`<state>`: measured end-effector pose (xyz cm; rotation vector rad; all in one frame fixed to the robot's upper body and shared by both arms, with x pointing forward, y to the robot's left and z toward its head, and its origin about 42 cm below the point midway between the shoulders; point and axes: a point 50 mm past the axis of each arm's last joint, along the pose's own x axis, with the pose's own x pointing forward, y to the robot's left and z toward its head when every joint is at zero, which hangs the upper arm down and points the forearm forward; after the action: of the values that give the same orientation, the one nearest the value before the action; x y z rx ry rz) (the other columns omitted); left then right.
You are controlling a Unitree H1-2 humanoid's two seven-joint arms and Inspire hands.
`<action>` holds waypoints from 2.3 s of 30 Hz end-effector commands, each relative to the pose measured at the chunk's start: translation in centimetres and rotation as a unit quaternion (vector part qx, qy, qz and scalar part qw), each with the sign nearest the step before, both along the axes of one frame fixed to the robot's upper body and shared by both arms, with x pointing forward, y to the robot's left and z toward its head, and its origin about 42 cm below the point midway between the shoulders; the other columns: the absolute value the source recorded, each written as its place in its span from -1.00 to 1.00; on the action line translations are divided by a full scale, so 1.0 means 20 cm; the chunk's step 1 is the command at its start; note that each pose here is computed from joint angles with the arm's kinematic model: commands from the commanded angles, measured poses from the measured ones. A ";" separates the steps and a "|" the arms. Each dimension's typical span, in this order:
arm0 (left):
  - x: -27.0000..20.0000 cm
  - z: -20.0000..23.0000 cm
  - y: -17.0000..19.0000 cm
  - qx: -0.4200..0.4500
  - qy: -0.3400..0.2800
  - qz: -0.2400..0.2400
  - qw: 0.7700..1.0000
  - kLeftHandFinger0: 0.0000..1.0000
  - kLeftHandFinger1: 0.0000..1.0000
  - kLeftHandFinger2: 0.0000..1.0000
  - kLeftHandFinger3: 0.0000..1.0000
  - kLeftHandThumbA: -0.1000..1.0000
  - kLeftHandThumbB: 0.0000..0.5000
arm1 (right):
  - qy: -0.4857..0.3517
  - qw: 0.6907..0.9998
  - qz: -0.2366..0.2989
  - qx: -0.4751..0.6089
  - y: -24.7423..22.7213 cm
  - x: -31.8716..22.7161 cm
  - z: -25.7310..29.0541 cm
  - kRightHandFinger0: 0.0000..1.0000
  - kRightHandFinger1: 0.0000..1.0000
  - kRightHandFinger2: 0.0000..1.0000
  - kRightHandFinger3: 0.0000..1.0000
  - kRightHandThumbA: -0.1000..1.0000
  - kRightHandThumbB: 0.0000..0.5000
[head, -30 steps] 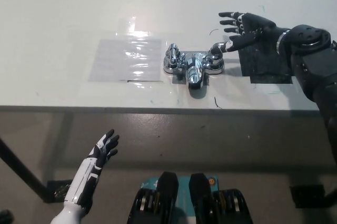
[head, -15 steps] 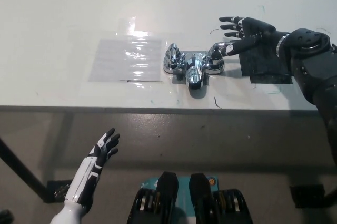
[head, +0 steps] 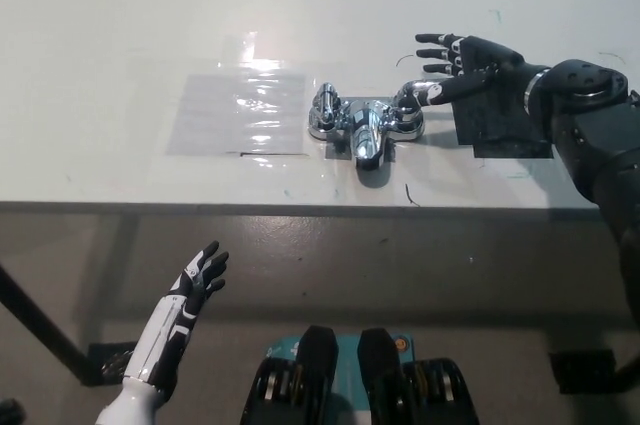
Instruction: The faucet is at the center of the desk and the robot turn off the faucet by turning the right faucet handle using the right hand
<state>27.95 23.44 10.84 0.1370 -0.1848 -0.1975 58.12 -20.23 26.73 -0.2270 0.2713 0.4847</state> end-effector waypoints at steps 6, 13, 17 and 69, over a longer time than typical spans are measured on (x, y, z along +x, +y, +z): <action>0.03 0.07 0.00 0.021 -0.040 -0.015 0.999 1.00 1.00 1.00 1.00 0.84 0.33 | -0.020 0.998 0.034 0.054 0.14 0.02 0.11 1.00 1.00 1.00 1.00 1.00 0.98; 0.03 0.07 0.01 0.020 -0.040 -0.013 0.999 1.00 1.00 1.00 1.00 0.83 0.32 | -0.010 0.997 0.042 0.057 0.17 0.01 0.08 1.00 1.00 1.00 1.00 1.00 0.96; 0.04 0.08 0.00 0.016 -0.038 -0.015 0.999 1.00 1.00 1.00 1.00 0.82 0.35 | -0.005 0.997 0.053 0.053 0.19 0.00 0.06 1.00 1.00 1.00 1.00 1.00 1.00; 0.07 0.12 0.01 0.018 -0.048 -0.014 0.999 1.00 1.00 1.00 1.00 0.86 0.28 | -0.045 0.980 0.088 0.171 0.52 -0.14 -0.14 1.00 1.00 1.00 1.00 1.00 0.69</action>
<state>28.82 23.48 11.58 0.1645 -0.2061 -0.2029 56.05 -16.58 22.82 -0.0217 0.1826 0.5988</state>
